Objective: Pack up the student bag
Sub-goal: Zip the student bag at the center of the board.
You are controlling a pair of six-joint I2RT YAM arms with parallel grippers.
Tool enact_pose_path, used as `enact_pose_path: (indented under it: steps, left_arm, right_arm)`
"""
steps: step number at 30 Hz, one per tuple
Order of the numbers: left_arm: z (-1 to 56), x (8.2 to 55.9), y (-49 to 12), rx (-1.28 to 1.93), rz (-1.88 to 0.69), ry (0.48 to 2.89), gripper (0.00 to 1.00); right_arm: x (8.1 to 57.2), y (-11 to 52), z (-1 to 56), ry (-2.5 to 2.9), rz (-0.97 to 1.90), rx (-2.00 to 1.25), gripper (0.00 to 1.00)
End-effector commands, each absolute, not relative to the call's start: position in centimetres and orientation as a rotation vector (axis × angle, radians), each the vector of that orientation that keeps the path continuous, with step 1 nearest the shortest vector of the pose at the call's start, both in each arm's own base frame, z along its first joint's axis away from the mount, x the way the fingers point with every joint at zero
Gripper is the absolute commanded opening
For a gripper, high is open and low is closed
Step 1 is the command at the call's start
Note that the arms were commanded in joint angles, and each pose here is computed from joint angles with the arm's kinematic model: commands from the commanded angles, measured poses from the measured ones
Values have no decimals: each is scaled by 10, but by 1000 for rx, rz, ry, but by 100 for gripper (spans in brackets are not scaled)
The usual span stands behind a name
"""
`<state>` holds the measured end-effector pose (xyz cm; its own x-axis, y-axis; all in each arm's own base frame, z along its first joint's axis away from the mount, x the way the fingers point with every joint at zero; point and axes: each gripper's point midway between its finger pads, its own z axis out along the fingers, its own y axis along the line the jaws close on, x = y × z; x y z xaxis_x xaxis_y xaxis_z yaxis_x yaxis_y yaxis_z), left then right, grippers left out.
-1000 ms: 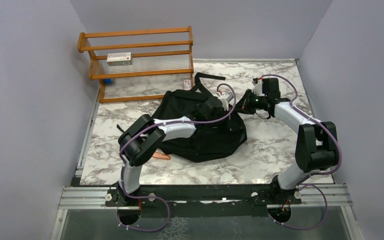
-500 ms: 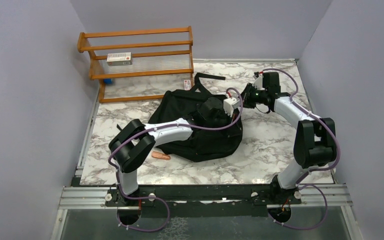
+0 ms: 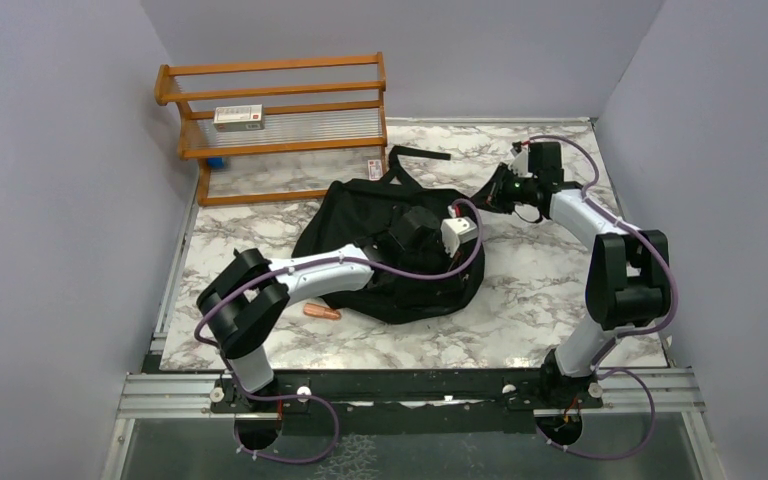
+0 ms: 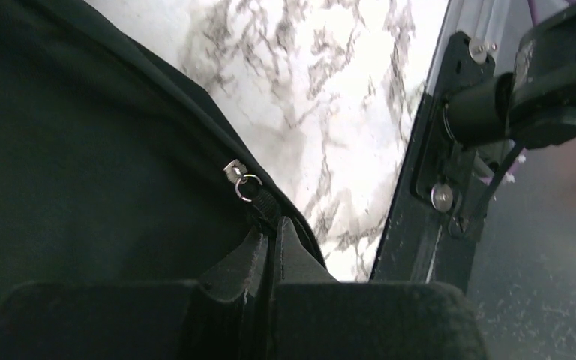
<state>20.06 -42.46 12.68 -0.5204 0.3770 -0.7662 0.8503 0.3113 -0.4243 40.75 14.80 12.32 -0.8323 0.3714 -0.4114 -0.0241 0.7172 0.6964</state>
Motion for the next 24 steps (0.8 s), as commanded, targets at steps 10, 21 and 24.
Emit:
enact_pose_path:
  steps: [10,21,24]
  left_arm:
    - [133,151,-408,1187,-1205,2077,0]
    - [139,164,-426,1181,-1201,2036,0]
    - [139,166,-429,1192,-1209,2027,0]
  right_arm:
    - [442,125,138,2303,898,289,5]
    - [363,111,142,2346,802,312,53]
    - [331,109,137,2378,796,329,55]
